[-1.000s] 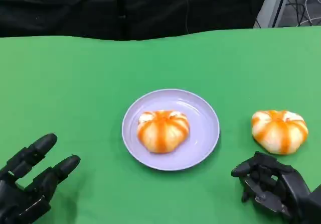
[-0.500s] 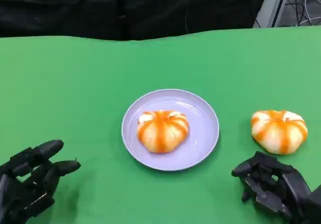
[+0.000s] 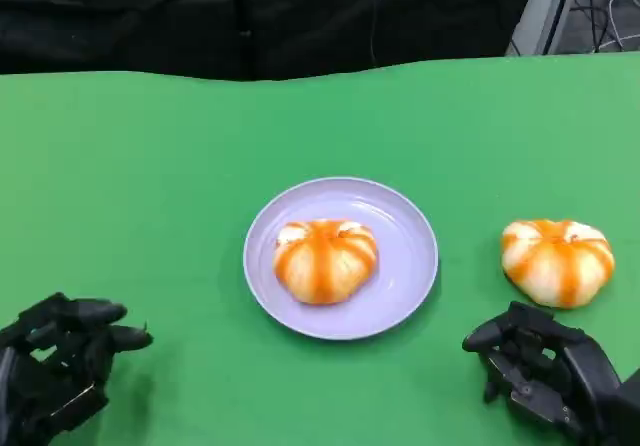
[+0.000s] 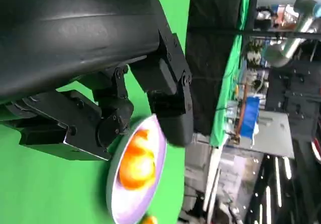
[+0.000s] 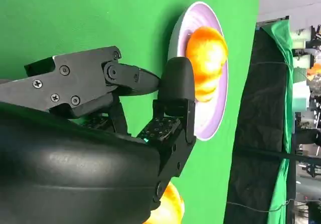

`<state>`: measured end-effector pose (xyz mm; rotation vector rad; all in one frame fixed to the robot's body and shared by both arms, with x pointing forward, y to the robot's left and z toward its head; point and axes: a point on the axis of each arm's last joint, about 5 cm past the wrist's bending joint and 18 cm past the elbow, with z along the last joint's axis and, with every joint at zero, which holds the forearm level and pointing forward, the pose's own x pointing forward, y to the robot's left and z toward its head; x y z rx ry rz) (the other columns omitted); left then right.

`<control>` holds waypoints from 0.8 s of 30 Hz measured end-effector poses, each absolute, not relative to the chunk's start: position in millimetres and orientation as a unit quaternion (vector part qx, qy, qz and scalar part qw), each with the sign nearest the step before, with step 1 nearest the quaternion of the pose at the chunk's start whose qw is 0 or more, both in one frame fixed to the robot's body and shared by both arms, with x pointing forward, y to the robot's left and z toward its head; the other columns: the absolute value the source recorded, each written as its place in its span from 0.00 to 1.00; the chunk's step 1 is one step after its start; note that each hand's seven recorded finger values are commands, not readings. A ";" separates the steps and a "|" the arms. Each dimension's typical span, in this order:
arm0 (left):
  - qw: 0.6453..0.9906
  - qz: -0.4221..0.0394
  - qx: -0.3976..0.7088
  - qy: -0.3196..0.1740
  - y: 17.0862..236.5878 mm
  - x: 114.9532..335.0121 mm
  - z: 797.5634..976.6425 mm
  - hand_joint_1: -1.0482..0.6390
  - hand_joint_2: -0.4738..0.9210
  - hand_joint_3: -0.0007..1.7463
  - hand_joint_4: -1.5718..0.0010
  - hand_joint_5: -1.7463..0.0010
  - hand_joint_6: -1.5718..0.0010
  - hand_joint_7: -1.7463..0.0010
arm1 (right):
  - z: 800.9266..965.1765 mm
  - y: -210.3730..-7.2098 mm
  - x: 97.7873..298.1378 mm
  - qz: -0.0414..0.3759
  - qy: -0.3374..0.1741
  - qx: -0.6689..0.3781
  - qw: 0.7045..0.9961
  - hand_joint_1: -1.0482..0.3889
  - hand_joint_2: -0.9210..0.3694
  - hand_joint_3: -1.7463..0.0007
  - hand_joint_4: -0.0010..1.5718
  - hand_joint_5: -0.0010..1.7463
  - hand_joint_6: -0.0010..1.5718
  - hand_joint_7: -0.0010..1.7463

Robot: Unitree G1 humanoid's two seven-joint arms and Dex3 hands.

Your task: Grasp the bread from the table and place it into the plate.

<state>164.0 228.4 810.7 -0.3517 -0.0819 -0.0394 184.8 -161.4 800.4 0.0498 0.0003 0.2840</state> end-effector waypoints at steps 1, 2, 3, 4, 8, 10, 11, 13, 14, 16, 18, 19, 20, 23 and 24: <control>0.984 -0.018 -0.174 -0.040 228.1 164.2 810.4 0.67 0.85 0.56 0.47 0.00 0.49 0.15 | 800.4 -161.4 184.8 0.142 0.000 0.025 0.990 0.54 0.00 0.73 0.41 1.00 0.47 0.63; 0.984 -0.018 -0.172 -0.040 228.1 163.9 810.1 0.67 0.85 0.56 0.47 0.00 0.49 0.15 | 800.4 -161.4 184.8 0.142 0.000 0.025 0.990 0.54 0.00 0.73 0.41 1.00 0.47 0.63; 0.984 -0.017 -0.172 -0.040 228.0 163.7 809.8 0.67 0.85 0.56 0.47 0.00 0.49 0.15 | 800.4 -161.4 184.8 0.142 0.000 0.025 0.990 0.54 0.00 0.73 0.41 1.00 0.47 0.63; 0.984 -0.017 -0.172 -0.039 228.0 163.5 809.4 0.67 0.85 0.56 0.47 0.00 0.49 0.15 | 800.4 -161.4 184.8 0.142 0.000 0.025 0.990 0.54 0.00 0.73 0.41 1.00 0.47 0.63; 0.984 -0.017 -0.172 -0.040 228.0 163.4 809.3 0.67 0.85 0.56 0.47 0.00 0.49 0.14 | 800.4 -161.5 184.8 0.141 0.000 0.026 0.990 0.54 0.00 0.73 0.41 1.00 0.47 0.63; 0.984 -0.017 -0.172 -0.040 228.0 163.4 809.3 0.67 0.85 0.57 0.47 0.00 0.49 0.14 | 800.4 -161.5 184.8 0.141 0.000 0.026 0.990 0.54 0.00 0.73 0.41 1.00 0.47 0.63; 0.984 -0.017 -0.172 -0.040 228.0 163.4 809.3 0.67 0.85 0.57 0.47 0.00 0.49 0.14 | 800.4 -161.5 184.8 0.141 0.000 0.026 0.990 0.54 0.00 0.73 0.41 1.00 0.47 0.63; 0.984 -0.017 -0.172 -0.040 228.0 163.4 809.3 0.67 0.85 0.57 0.47 0.00 0.49 0.14 | 800.4 -161.5 184.8 0.141 0.000 0.026 0.990 0.54 0.00 0.73 0.41 1.00 0.47 0.63; 0.984 -0.017 -0.171 -0.040 228.0 163.4 809.3 0.67 0.85 0.57 0.47 0.00 0.49 0.14 | 800.4 -161.5 184.8 0.141 0.000 0.026 0.990 0.54 0.00 0.73 0.41 1.00 0.47 0.63; 0.984 -0.017 -0.171 -0.040 228.0 163.4 809.3 0.67 0.85 0.57 0.47 0.00 0.49 0.14 | 800.4 -161.5 184.8 0.141 0.000 0.026 0.990 0.54 0.00 0.73 0.41 1.00 0.47 0.63; 0.984 -0.017 -0.170 -0.039 227.9 163.5 809.3 0.68 0.88 0.53 0.48 0.00 0.50 0.15 | 800.4 -161.6 184.8 0.141 0.000 0.026 0.990 0.54 0.00 0.74 0.41 1.00 0.47 0.63; 0.985 -0.018 -0.169 -0.038 227.6 163.6 809.4 0.68 0.88 0.52 0.48 0.00 0.50 0.15 | 800.4 -161.7 184.8 0.141 0.000 0.027 0.990 0.55 0.00 0.74 0.41 1.00 0.47 0.63; 0.985 -0.016 -0.168 -0.036 227.3 163.7 809.4 0.67 0.89 0.50 0.49 0.01 0.50 0.16 | 800.4 -161.8 184.8 0.142 0.000 0.027 0.990 0.55 0.00 0.74 0.42 1.00 0.47 0.63; 0.985 -0.014 -0.168 -0.036 227.3 163.7 809.4 0.67 0.90 0.48 0.49 0.01 0.50 0.17 | 800.4 -162.3 184.9 0.143 0.001 0.027 0.989 0.55 0.00 0.73 0.42 1.00 0.47 0.64; 0.985 -0.014 -0.168 -0.036 227.3 163.7 809.4 0.67 0.90 0.48 0.49 0.01 0.50 0.17 | 800.4 -162.5 185.0 0.143 0.001 0.027 0.989 0.55 0.00 0.73 0.42 1.00 0.47 0.64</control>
